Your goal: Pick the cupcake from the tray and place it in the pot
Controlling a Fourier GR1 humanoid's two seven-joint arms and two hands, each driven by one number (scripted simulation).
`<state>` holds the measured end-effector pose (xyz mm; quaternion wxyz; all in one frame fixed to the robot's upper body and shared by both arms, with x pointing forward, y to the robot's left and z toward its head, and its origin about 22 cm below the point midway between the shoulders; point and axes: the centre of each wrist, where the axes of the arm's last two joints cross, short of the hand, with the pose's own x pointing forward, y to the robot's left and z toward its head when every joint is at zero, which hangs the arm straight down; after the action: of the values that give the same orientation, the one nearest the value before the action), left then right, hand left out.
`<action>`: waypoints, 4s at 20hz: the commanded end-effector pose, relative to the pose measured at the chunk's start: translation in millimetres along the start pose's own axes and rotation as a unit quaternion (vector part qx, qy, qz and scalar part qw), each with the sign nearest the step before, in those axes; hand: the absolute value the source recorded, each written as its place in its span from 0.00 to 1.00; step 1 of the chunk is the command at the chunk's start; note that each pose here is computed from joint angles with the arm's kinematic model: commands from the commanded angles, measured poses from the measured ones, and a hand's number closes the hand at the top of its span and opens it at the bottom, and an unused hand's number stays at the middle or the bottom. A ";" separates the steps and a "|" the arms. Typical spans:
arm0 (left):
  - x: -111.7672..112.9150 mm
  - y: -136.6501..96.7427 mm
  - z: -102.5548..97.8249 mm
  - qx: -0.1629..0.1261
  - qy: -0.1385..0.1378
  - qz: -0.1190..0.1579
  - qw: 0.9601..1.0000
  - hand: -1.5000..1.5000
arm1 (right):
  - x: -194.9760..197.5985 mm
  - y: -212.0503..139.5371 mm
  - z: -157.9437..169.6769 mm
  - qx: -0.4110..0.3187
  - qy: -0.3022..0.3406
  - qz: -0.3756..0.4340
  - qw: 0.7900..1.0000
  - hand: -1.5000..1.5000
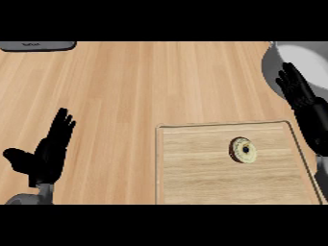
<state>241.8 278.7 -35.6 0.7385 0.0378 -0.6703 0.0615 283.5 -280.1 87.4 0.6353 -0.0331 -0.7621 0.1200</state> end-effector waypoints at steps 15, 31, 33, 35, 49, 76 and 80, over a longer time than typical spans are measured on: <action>1.5 -23.3 -5.0 -0.157 0.092 -0.103 0.978 0.50 | -18.0 90.9 66.7 -0.347 -0.119 0.153 0.917 0.00; 22.5 -51.5 -20.4 -0.174 0.085 -0.106 0.975 0.50 | 72.1 85.3 52.9 -0.254 0.198 0.116 0.940 0.00; 15.8 -36.0 -14.7 -0.170 0.095 -0.105 0.975 0.50 | 61.8 66.9 45.1 -0.217 0.238 0.110 0.940 0.00; 11.3 -36.8 -1.8 -0.183 0.093 -0.103 0.973 0.50 | 49.1 80.3 35.0 -0.170 0.275 0.122 0.938 0.00; 6.3 -41.1 -6.5 -0.171 0.091 -0.096 0.976 0.50 | -25.4 55.5 73.9 -0.162 0.298 0.179 0.924 0.00; 16.5 -35.6 -14.2 -0.170 0.097 -0.105 0.975 0.50 | -130.3 70.0 91.8 -0.151 0.221 -0.067 0.961 0.00; 29.2 -41.3 -24.4 -0.172 0.086 -0.106 0.975 0.50 | -140.7 95.8 95.6 -0.110 0.201 0.009 0.973 1.00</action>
<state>261.1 242.2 -21.3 0.7938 -0.0268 -0.5934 -0.1302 207.1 -243.8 -58.3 0.7534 -0.1414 -0.6422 0.0047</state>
